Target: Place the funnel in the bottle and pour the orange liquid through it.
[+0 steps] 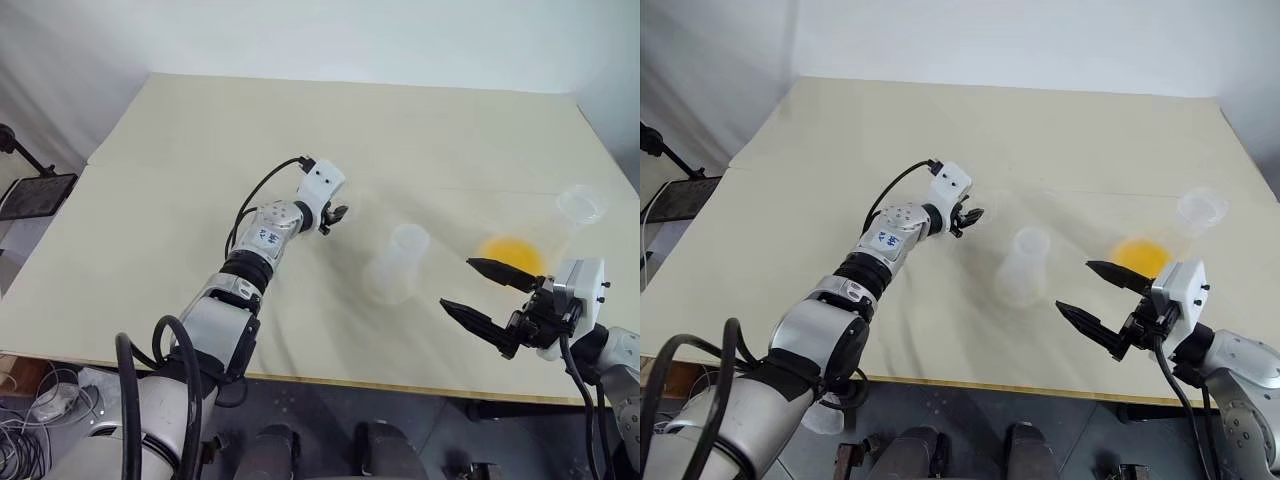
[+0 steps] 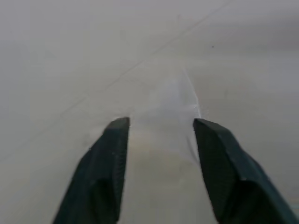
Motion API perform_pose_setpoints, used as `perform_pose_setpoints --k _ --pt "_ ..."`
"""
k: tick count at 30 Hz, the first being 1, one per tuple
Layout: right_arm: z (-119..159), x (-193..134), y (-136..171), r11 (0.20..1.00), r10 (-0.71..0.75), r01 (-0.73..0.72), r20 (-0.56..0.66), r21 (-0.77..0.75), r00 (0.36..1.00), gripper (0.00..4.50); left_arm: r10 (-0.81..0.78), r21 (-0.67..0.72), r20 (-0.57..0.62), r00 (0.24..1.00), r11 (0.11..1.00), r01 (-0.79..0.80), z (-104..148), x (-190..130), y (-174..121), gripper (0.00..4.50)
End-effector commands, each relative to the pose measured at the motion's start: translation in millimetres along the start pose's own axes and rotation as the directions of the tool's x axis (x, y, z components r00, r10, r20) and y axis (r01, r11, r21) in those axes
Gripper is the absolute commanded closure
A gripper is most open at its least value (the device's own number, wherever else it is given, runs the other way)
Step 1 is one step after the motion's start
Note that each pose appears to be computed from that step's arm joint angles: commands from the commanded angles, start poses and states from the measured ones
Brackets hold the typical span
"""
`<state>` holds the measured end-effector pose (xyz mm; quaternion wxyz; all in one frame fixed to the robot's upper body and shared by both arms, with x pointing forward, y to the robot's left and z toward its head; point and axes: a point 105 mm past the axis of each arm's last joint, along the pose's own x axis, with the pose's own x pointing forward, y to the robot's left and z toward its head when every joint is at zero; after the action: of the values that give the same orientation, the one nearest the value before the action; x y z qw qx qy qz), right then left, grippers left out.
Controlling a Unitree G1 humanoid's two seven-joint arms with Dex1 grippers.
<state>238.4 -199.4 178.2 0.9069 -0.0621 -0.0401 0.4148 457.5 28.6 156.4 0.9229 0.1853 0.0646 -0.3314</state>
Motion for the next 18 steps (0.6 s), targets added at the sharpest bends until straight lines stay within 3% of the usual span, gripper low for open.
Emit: perform_pose_setpoints --k 1,4,11,14,18 --pt "13.2 0.9 1.6 0.999 0.007 -0.005 0.041 -0.052 0.999 0.0 0.013 0.01 0.03 0.999 1.0 -0.014 12.9 -1.2 6.3 3.51" --pt "13.3 1.0 1.3 0.999 0.007 -0.005 0.041 -0.052 0.999 0.0 0.017 0.007 0.027 0.999 1.0 -0.017 11.8 -3.1 10.2 4.47" --pt "13.0 0.1 -0.6 0.998 -0.003 0.005 0.034 -0.058 0.999 0.0 0.036 0.007 0.027 0.999 0.999 -0.036 9.1 -21.0 38.5 4.47" --pt "13.7 -0.9 -1.6 0.998 -0.007 0.009 0.035 -0.059 0.999 0.0 0.024 0.002 0.068 0.997 1.0 -0.024 18.9 -33.4 52.5 4.47" --pt "13.8 -1.9 -2.1 0.998 -0.009 0.011 0.033 -0.06 0.999 0.0 -0.037 -0.018 0.215 0.976 0.999 0.042 49.1 -55.9 65.7 4.47"
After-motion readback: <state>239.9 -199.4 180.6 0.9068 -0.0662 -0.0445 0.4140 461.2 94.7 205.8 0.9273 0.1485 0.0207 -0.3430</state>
